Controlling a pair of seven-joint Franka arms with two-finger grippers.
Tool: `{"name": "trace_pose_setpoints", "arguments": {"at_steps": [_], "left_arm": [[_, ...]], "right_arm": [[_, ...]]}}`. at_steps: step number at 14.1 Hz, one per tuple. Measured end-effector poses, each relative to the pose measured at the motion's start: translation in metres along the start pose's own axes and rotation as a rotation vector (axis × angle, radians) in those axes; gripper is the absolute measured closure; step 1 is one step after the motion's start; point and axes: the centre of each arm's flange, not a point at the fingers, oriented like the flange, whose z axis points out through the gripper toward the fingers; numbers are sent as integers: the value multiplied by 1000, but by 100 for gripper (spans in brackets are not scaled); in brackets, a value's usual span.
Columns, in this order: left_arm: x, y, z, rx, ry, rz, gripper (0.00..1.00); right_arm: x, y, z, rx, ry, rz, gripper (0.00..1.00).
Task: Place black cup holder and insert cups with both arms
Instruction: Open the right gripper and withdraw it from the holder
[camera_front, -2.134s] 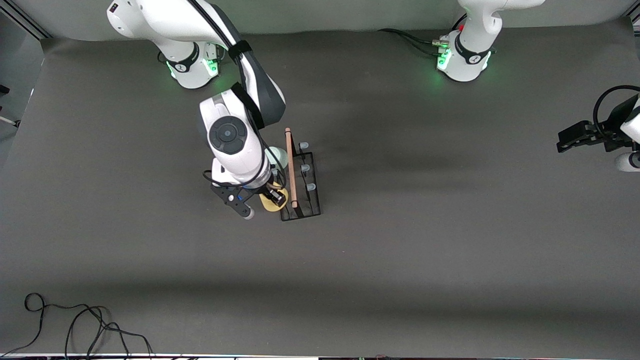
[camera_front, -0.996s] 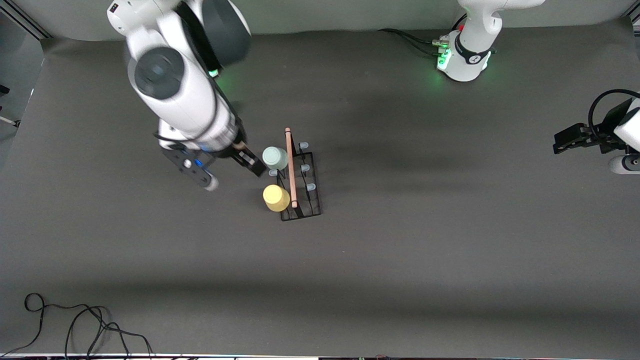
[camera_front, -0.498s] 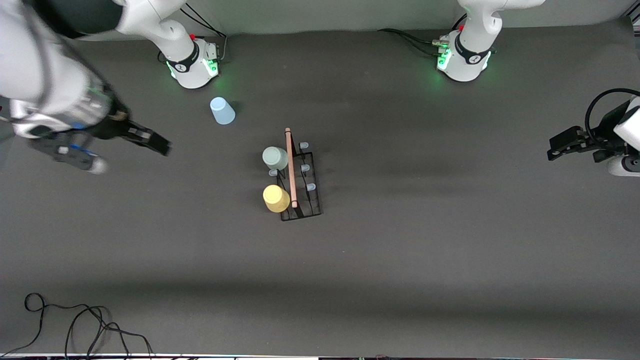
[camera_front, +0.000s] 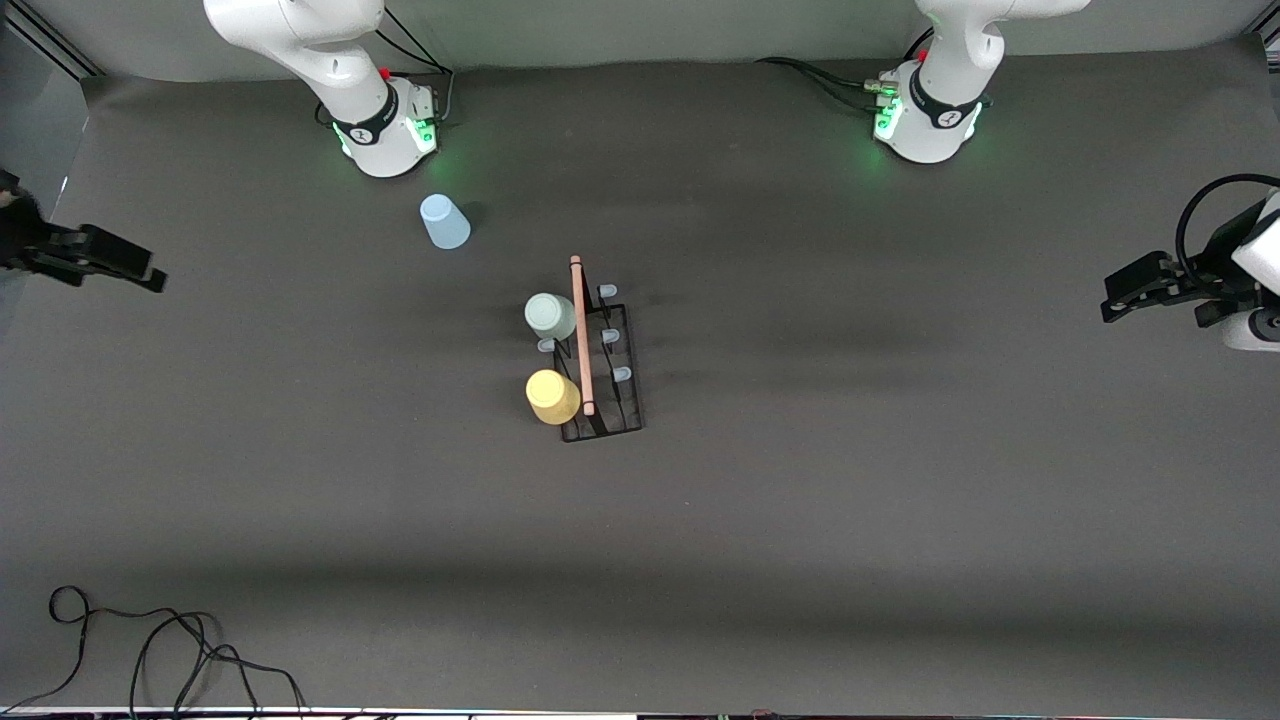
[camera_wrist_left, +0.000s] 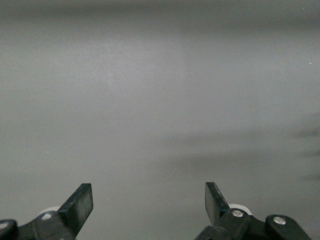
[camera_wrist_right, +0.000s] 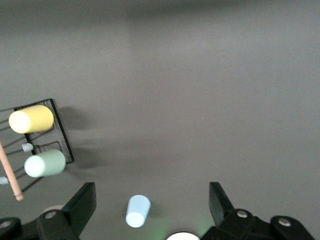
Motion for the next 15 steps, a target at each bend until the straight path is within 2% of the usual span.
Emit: {"name": "trace_pose_setpoints", "arguments": {"at_steps": [4, 9, 15], "left_arm": [[-1, 1, 3, 6, -13, 2, 0], [-2, 1, 5, 6, -26, 3, 0], [-2, 3, 5, 6, -27, 7, 0]], "right_arm": [[0, -1, 2, 0, -4, -54, 0], [1, -5, 5, 0, -7, -62, 0], [6, -3, 7, -22, 15, -61, 0]]}}
